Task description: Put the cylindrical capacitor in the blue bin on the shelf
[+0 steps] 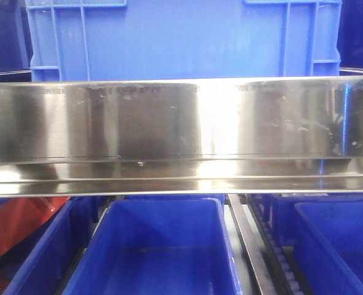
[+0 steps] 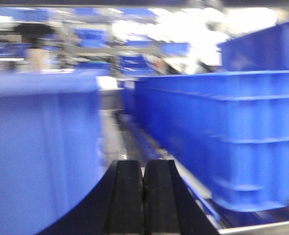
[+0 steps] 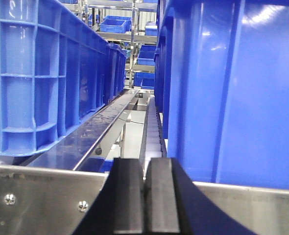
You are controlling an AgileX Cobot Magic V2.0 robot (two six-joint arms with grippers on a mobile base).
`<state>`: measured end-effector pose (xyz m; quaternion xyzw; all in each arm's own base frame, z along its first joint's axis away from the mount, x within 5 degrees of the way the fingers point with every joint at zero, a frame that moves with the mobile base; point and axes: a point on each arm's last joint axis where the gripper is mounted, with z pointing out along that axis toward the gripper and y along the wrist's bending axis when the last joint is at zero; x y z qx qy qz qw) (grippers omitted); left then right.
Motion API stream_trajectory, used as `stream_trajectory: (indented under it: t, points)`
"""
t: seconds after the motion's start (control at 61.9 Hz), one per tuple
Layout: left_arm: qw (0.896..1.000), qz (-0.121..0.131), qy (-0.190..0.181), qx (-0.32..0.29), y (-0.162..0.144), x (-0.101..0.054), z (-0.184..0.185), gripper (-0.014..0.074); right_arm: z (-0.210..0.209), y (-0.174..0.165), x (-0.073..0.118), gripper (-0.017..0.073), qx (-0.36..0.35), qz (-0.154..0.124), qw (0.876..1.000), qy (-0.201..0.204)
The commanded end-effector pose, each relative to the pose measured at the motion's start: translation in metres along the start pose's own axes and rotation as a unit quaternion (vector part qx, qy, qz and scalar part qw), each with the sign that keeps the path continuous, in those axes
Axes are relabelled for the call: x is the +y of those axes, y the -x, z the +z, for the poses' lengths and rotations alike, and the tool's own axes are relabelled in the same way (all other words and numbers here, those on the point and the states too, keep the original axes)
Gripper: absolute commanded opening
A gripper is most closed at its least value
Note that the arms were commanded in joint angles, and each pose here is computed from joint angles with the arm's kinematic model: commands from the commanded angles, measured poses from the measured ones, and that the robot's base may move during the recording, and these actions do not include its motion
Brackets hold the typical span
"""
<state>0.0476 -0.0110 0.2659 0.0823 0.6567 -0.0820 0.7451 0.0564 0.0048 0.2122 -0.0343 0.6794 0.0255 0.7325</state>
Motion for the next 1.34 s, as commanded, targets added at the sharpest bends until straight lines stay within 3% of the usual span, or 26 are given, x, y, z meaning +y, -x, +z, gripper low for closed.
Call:
stream_trajectory:
  t: [0.0, 0.226, 0.291, 0.533, 0.985, 1.324]
  points:
    - [1.0, -0.015, 0.02, -0.008, -0.016, 0.002, -0.003, -0.0111, 0.0, 0.002, 0.0, -0.0168, -0.013, -0.005, 1.0, -0.003]
    - [0.999, -0.014, 0.026, 0.015, -0.053, 0.002, 0.001, -0.0111, 0.0, 0.002, 0.0, -0.0168, -0.013, -0.005, 1.0, -0.003]
    - [1.0, -0.015, 0.023, -0.01, -0.048, 0.001, 0.001, -0.0111, 0.0, 0.002, 0.0, -0.0168, -0.013, -0.005, 1.0, -0.003]
    - [0.999, -0.018, 0.027, 0.002, -0.05, 0.002, 0.001, -0.0111, 0.0, 0.002, 0.0, -0.0168, -0.013, -0.005, 1.0, -0.003]
    - [0.998, -0.012, 0.069, 0.001, -0.05, 0.006, 0.0, -0.0111, 0.0, 0.002, 0.0, -0.0168, -0.013, -0.005, 1.0, -0.003]
    - [0.997, -0.012, 0.07, 0.001, -0.05, 0.007, 0.0, -0.0111, 0.0, 0.002, 0.0, -0.0168, -0.013, -0.005, 1.0, -0.003]
